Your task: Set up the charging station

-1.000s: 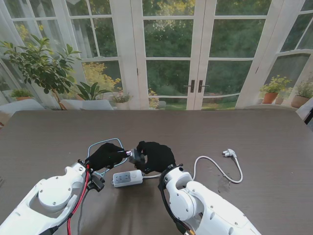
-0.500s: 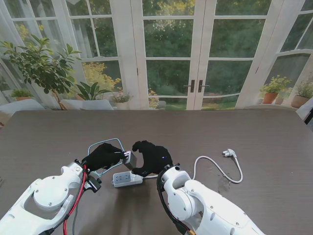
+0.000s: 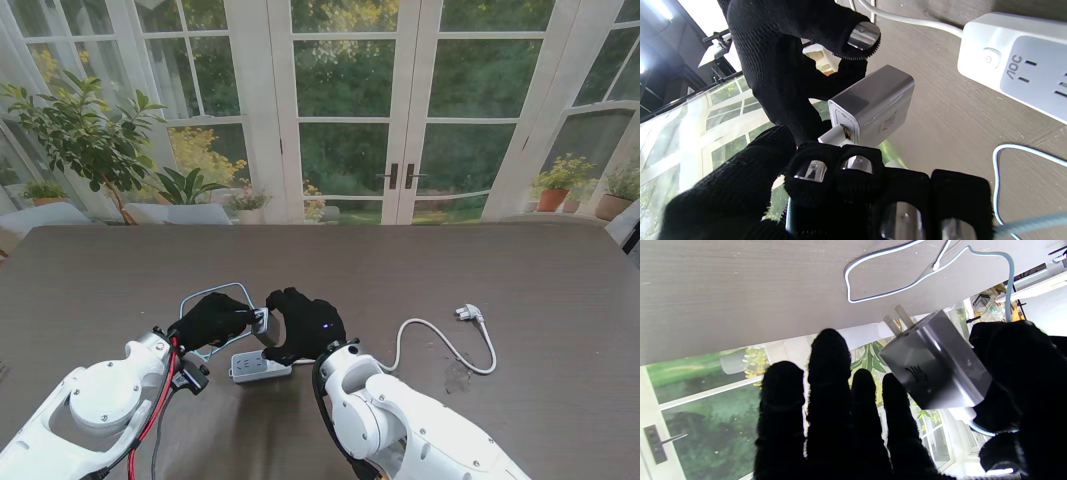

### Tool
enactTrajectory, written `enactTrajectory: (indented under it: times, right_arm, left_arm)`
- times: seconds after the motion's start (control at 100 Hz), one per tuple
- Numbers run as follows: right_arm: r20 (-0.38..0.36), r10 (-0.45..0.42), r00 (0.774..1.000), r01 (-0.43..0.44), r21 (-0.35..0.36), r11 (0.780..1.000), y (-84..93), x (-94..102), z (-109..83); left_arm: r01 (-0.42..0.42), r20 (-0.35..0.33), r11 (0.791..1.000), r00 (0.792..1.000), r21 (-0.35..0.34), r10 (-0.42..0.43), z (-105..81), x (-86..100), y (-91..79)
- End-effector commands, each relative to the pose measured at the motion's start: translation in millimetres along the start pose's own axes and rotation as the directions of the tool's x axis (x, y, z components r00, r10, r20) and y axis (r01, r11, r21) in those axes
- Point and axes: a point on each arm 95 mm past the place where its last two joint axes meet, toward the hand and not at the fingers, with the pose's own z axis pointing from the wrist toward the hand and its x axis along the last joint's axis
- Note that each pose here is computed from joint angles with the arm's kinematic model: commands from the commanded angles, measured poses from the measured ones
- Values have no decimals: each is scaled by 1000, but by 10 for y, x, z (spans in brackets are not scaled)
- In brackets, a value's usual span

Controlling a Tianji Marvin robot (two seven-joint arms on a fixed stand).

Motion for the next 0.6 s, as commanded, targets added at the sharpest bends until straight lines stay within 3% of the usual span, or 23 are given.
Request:
enactTrajectory:
  times: [0.0,0.59]
  right_arm:
    - [-3,5,1000,-5,12,1000,-18,63,23]
    - [24,2,1000,-2,2,1000,-78,88,45]
  left_arm:
    - [6,-2,1000,1000,-24,-6,-7,26,43]
    - [31,10,999,999,-28,-31,9,36,110]
